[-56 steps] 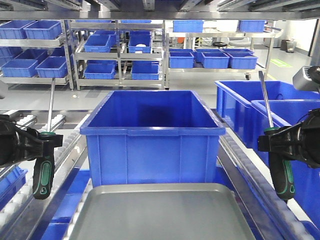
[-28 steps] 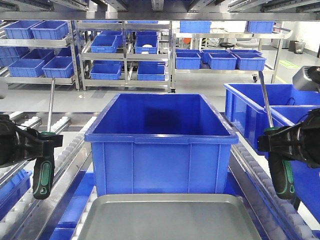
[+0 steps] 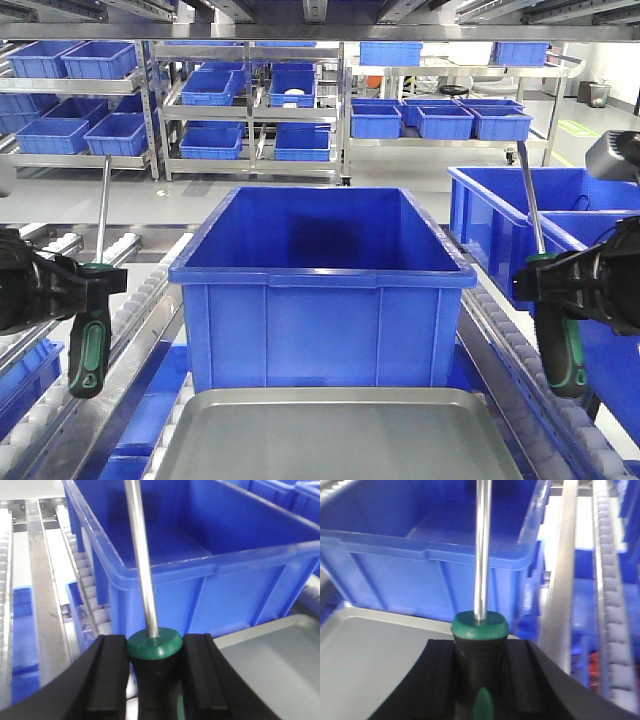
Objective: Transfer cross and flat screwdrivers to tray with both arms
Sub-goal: 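Lower both grippers with the screwdrivers onto the grey metal tray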
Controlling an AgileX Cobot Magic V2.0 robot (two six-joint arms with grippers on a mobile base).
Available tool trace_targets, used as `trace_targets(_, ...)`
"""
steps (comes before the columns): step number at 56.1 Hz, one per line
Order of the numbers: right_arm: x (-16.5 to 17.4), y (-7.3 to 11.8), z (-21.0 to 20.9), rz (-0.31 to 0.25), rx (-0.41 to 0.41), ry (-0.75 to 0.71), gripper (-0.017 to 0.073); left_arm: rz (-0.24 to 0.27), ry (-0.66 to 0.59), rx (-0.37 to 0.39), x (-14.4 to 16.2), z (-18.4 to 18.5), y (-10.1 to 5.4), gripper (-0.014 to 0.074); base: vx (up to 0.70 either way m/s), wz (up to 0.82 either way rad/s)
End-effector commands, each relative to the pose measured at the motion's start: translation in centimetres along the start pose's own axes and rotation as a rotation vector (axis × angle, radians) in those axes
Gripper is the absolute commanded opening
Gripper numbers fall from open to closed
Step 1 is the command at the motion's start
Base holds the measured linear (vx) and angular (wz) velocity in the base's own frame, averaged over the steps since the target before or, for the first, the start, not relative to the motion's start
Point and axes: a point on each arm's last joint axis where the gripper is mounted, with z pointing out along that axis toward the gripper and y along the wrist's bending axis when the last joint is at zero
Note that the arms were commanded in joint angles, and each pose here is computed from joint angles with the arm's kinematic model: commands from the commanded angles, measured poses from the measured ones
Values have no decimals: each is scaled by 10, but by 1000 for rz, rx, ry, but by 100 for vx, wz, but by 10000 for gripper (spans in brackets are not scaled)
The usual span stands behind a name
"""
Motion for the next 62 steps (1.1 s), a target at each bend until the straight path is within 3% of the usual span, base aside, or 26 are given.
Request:
trace_targets(1,-15,7,-8,38,-67,-94,-8,-78,-110,41,-16,-10,-10,-1,0,0)
trace_targets(4,-10,10,4,48,-114,-23,-8,-104,-69,97,-12,-3,-18,-1,0,0)
trace_targets(9,-3,16,27,89,-197,72,-8,-97,27,177,-1,13,-33,-1,0,0)
trace_targets(17,12,36,61,72,-262,216,-8,-133,157,282,19,45,-57,-1,0,0)
trace_targets(29,30,68,95,49,-295,302,-7,-188,291,345,45,81,-71,6,0,0)
trace_targets(39,40,67,114,94,-280,373,6,-204,399,370,64,99,-74,43,0,0)
trace_targets(52,42,67,116,119,-275,395,112,-205,392,349,66,105,-71,223,0,0)
trace_targets(62,41,66,116,115,-271,386,348,-197,373,337,65,106,-70,421,0,0)
